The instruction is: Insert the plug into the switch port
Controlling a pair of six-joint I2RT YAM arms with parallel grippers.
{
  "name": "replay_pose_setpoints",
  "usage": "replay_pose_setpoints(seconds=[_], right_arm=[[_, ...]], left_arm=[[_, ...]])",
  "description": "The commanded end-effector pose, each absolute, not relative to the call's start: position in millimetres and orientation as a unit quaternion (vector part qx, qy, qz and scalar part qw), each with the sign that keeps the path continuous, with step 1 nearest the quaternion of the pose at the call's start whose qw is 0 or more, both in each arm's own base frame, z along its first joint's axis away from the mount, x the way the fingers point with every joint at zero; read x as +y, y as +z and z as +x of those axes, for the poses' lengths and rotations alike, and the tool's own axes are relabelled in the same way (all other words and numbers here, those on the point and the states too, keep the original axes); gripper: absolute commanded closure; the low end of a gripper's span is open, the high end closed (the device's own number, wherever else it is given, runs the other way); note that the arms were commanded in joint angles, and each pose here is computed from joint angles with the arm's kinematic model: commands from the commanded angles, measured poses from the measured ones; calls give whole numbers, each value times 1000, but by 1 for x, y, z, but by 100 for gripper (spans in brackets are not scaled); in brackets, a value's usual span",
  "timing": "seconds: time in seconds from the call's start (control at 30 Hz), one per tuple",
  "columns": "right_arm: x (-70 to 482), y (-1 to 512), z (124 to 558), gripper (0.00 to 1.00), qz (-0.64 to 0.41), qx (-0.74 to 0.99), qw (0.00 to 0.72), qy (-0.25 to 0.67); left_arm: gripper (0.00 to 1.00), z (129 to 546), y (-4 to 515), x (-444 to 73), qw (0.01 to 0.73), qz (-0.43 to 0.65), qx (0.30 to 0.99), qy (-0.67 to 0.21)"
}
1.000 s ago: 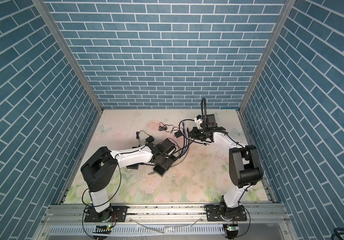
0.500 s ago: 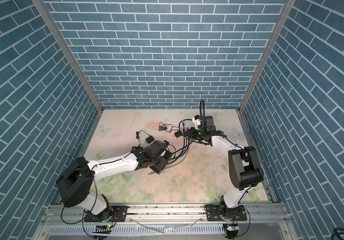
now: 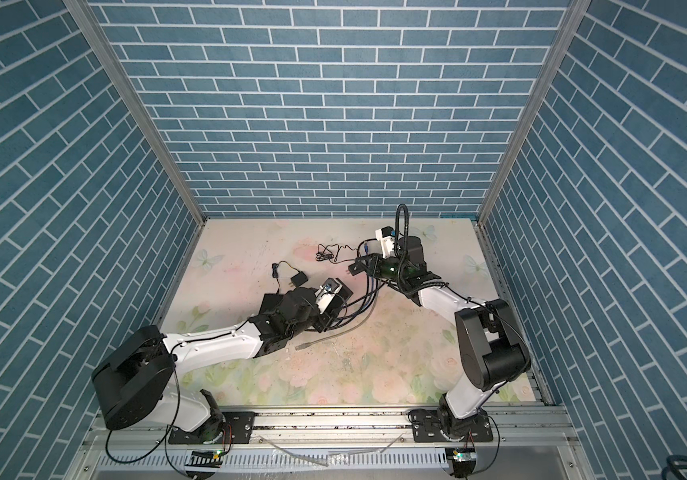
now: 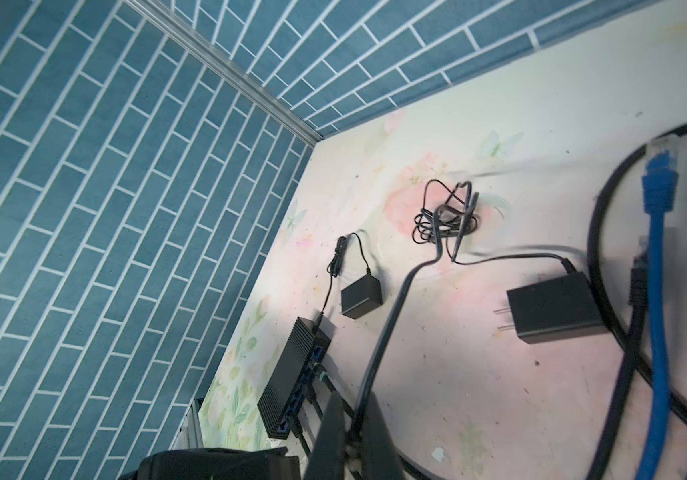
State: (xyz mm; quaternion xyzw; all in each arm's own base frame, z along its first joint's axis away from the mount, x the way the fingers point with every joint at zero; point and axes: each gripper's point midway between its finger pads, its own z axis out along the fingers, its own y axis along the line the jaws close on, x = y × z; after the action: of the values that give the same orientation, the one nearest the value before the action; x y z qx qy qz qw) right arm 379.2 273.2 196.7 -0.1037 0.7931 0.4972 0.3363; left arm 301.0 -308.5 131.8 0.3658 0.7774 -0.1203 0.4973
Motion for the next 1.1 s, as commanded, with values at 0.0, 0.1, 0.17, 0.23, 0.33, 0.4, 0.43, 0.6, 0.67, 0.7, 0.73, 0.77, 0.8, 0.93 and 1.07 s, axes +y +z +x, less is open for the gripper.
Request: replay_pose_setpoints(seconds=[0.0,0.1,0.17,0.23,0.33,0.4,0.43,0.6,0.67,0.7,0.73,0.77,0.8,0.93,1.07], right_arm=[[277,221,368,100,-128,765,364,516],[277,223,360,100,-136,764,363,515],[276,222,356,100,-139,764,369,510],[273,222,353,100,-142,766,376,502],[267,218,346,100,-151,772,387,481],[264,218,340,100,-157,772,400,470],[263,218,337,100,-160,771,405,466],[265,222,323,100,-187,758,425,457],[268,222,318,100,-196,754,428,458],[268,222,316,100,-198,752,429,459],[270,222,314,100,-201,751,428,461],[271,223,313,100,-203,750,428,462],[273,221,311,100,-206,750,425,464],[279,214,307,100,-213,753,415,464],[280,204,306,100,-212,760,409,458]], left_arm=[[58,313,159,-328,556,387,724,-128],[59,314,156,-334,565,392,711,-142],[58,316,156,-335,574,388,705,-150],[58,318,160,-337,587,383,696,-158],[58,317,156,-334,589,378,693,-173],[58,317,156,-333,595,376,686,-182],[58,317,156,-332,599,374,683,-184],[58,315,153,-331,616,369,668,-196],[59,314,153,-331,623,367,660,-202],[59,314,153,-331,626,366,658,-203],[59,315,151,-331,627,363,659,-204],[59,315,151,-331,628,362,658,-204],[59,315,151,-332,630,360,656,-206],[59,317,155,-332,639,353,651,-210],[60,317,157,-329,641,350,650,-209]])
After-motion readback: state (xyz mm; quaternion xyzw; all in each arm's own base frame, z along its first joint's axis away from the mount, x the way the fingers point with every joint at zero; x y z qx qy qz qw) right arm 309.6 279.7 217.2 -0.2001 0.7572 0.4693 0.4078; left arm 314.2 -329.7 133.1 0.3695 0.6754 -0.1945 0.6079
